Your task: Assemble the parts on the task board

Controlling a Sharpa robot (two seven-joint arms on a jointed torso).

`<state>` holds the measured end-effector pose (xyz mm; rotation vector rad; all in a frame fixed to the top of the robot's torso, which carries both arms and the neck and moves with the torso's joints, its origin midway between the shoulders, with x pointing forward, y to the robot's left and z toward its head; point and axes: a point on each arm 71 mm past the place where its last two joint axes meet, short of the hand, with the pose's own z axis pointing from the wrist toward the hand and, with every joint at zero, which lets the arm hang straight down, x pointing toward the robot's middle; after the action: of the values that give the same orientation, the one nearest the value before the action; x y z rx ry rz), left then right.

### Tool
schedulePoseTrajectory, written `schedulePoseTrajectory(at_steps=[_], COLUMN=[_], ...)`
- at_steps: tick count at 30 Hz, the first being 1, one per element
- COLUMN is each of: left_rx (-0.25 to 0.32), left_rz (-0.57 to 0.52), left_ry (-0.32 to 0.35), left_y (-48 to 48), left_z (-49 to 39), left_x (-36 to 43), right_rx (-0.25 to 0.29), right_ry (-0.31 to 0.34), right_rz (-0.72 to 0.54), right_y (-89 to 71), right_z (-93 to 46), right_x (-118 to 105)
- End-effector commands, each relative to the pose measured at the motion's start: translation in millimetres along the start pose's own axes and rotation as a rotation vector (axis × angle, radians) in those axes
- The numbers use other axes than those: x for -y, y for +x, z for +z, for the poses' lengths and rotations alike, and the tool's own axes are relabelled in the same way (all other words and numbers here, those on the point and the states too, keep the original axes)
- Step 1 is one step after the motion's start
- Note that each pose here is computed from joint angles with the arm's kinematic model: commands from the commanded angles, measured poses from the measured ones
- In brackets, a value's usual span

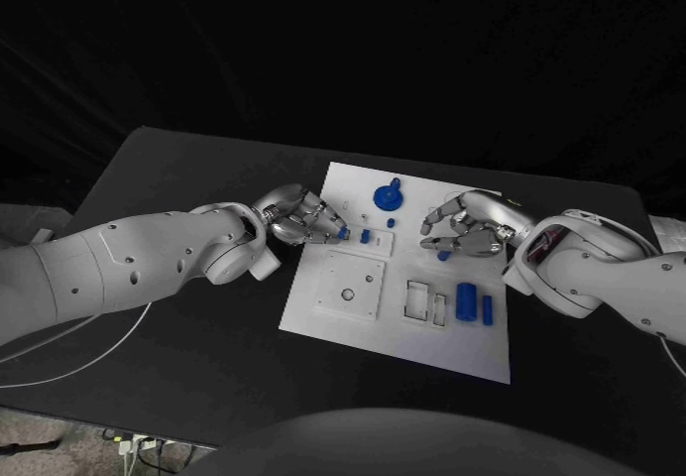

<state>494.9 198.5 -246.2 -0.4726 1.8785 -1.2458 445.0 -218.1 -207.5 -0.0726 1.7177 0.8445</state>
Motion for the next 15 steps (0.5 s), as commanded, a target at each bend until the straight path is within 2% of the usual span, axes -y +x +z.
schedulePoseTrajectory(at_steps=[1,8,15], left_rx=[-0.002,-0.039,-0.076], left_rz=[-0.083,-0.109,-0.124], left_ry=[0.057,0.047,0.037], left_y=[3.1,10.8,18.4], left_z=[0.0,-2.3,-4.0], left_x=[5.0,6.5,9.2], right_rx=[0.047,0.107,0.102], right_ry=[-0.071,-0.205,-0.309], right_rz=[0.011,-0.014,-0.064], right_y=[-1.5,0.4,8.9], right_z=[1.2,9.6,23.0], right_x=[-8.1,-31.2,-56.4])
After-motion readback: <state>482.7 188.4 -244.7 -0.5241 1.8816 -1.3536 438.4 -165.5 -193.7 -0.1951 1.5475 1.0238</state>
